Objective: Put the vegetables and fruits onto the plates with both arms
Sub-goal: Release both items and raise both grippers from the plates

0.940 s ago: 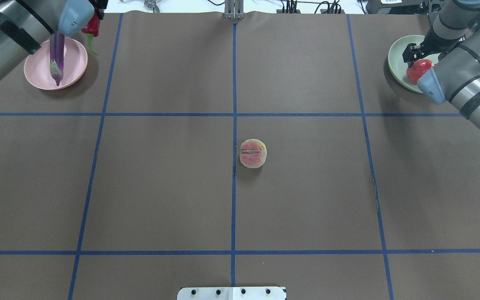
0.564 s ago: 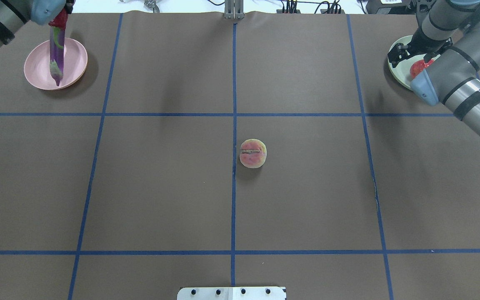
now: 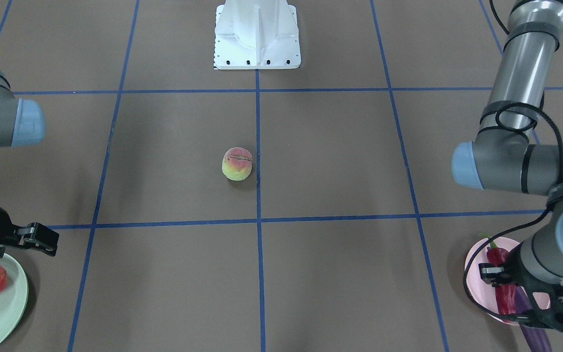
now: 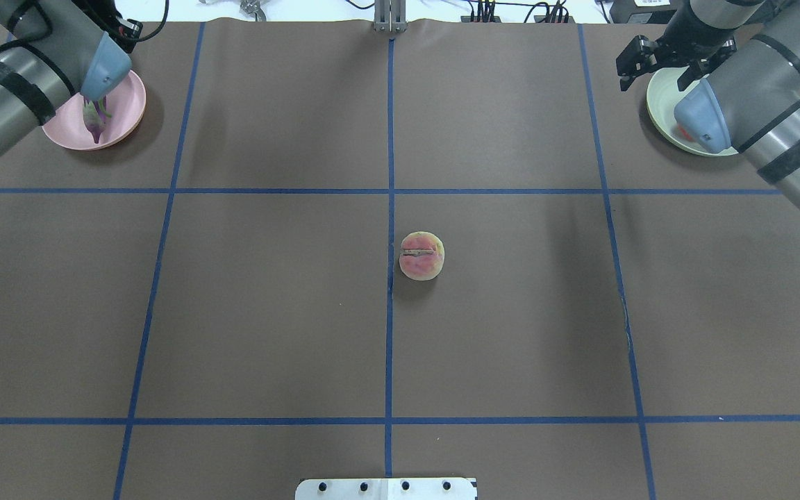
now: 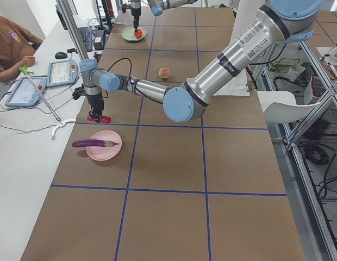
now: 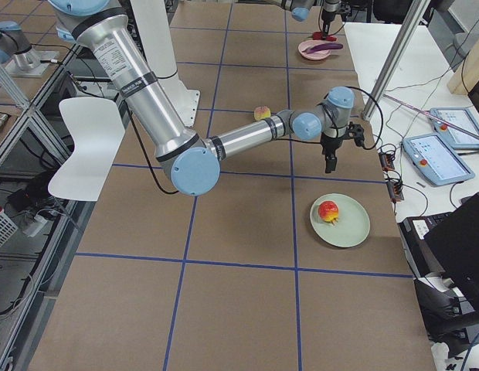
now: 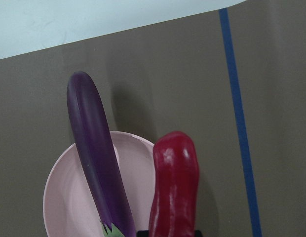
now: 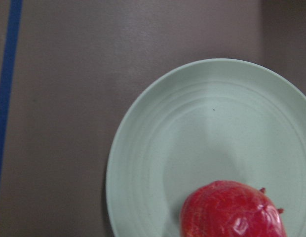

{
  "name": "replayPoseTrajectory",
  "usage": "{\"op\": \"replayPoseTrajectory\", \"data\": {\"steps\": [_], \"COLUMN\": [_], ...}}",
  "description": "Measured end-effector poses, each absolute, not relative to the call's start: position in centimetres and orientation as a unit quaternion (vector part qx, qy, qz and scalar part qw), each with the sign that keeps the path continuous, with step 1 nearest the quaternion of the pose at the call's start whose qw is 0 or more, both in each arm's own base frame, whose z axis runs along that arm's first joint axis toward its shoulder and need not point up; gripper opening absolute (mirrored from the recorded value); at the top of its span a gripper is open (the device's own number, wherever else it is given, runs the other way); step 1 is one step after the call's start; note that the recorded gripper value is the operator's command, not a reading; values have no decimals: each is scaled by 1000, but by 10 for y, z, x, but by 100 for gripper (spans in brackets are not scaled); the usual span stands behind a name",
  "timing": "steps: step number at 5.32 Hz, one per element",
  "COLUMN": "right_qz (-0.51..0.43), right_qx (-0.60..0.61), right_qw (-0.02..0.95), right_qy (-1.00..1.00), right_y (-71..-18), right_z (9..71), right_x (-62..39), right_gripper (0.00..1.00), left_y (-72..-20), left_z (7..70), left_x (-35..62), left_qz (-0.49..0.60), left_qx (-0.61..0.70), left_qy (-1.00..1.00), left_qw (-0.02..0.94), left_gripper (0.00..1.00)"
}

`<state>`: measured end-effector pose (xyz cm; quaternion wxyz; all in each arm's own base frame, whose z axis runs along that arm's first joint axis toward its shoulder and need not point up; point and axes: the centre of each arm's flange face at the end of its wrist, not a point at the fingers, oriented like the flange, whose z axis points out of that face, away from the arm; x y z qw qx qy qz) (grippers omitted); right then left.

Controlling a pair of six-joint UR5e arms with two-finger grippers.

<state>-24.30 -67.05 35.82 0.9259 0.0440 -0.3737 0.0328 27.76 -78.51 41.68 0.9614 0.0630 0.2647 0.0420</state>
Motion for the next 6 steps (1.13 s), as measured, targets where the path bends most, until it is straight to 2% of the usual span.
{"op": "replayPoseTrajectory", "data": {"steps": [1,2,3,5,6], "right_qz": [51,64,72,85,83], "right_qx": [37,29,20,4,-5], "right_qw": [921,916,912,904,902], "right_qy": [-384,-395,-404,-420,-424], "right_y": [-651,-637,-626,-603,-587], "right_z": [323,298,279,241,221], "right_x": [-256,-276,-298,-347,-381], "right_gripper": [100,100,100,100,100], "left_y": [-784,-780,-776,-771,-775], "left_z": [445,467,479,488,473], "left_x": [293,301,303,297,282], "left_qz": [39,42,44,48,42], "left_qx": [71,76,78,102,112], "left_qy": [244,225,217,226,237], "left_qw": [966,970,972,968,964], "left_gripper": [0,78,100,100,100]}}
